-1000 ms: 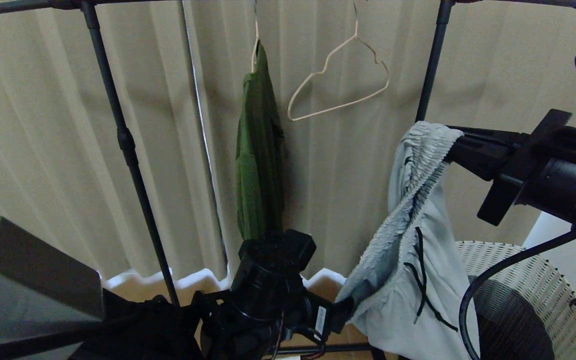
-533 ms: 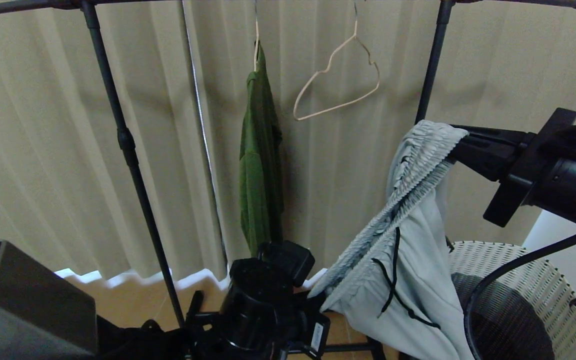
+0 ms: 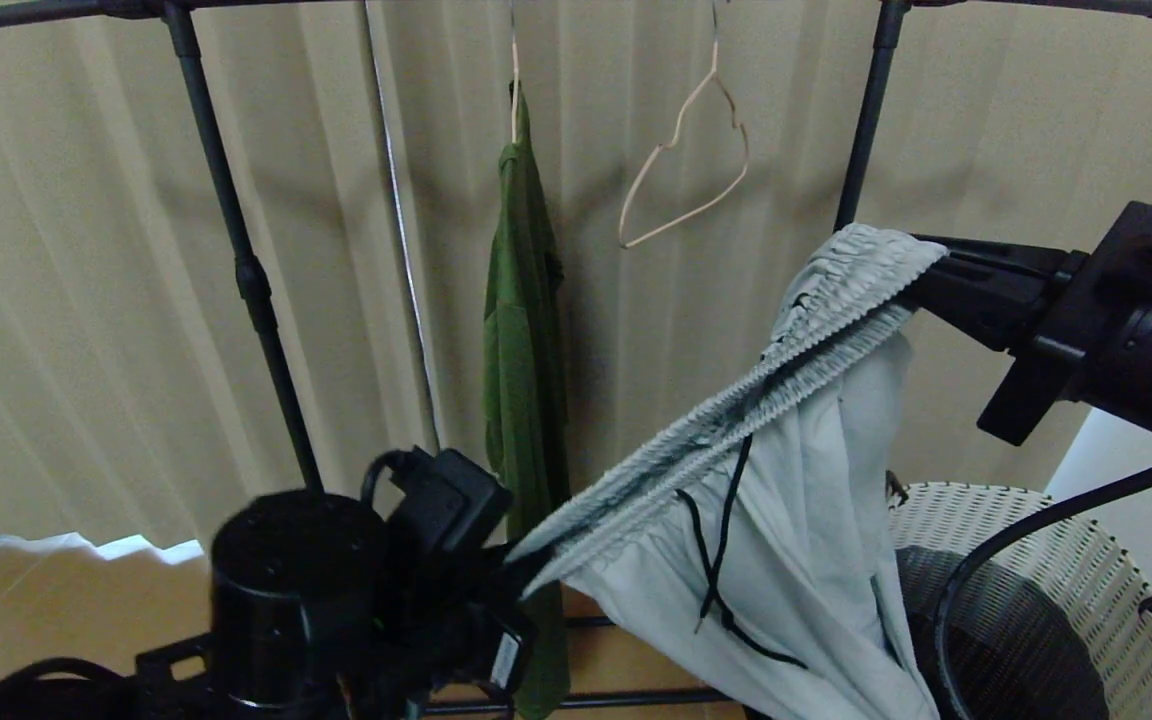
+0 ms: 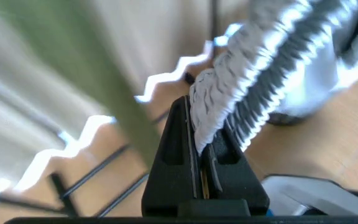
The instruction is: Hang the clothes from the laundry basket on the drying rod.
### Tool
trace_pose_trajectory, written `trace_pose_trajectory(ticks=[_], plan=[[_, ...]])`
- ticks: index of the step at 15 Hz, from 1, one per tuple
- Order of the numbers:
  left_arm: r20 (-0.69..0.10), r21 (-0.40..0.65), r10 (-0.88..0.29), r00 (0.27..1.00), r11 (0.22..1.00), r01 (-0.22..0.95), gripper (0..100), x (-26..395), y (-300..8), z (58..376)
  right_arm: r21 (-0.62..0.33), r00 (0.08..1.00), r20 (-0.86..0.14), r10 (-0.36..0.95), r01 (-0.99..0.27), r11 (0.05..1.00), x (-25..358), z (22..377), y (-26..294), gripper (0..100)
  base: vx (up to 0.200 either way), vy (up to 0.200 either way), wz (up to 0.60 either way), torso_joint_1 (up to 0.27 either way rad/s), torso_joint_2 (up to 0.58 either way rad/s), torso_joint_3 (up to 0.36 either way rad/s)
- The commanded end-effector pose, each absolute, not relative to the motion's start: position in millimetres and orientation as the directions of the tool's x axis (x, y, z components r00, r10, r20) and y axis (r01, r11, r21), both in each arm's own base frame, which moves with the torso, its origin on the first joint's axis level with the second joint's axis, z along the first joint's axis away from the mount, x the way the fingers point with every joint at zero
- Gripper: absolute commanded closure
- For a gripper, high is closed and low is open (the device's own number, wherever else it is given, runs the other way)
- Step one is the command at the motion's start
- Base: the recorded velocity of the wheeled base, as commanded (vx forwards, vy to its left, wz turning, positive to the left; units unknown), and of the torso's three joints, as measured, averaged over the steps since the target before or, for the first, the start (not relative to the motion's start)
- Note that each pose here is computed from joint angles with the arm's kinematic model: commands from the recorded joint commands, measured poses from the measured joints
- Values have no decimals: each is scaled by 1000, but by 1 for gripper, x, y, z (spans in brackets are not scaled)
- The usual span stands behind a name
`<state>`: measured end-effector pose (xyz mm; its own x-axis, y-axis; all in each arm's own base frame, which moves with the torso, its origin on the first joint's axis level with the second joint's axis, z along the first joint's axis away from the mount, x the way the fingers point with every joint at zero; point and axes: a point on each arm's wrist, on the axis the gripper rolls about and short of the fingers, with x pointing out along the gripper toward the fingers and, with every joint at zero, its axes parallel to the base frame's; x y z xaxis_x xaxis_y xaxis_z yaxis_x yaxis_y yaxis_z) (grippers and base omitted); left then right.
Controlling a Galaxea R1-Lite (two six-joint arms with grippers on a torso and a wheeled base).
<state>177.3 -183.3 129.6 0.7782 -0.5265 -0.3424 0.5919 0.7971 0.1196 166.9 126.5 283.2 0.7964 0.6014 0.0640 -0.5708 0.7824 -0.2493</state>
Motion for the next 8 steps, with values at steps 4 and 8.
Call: trace_pose_trajectory(ticks=[4, 8], plan=[[12, 53, -360, 933, 932, 359, 100, 191, -117, 297, -238, 743, 131, 656, -619, 749, 171, 305, 132, 100, 0, 0, 0, 0, 0, 0], [149, 53, -353, 924, 936, 349, 100, 176, -104, 388, -234, 723, 263, 639, -595, 769, 180, 348, 137, 100, 0, 0, 0, 0, 0, 0]])
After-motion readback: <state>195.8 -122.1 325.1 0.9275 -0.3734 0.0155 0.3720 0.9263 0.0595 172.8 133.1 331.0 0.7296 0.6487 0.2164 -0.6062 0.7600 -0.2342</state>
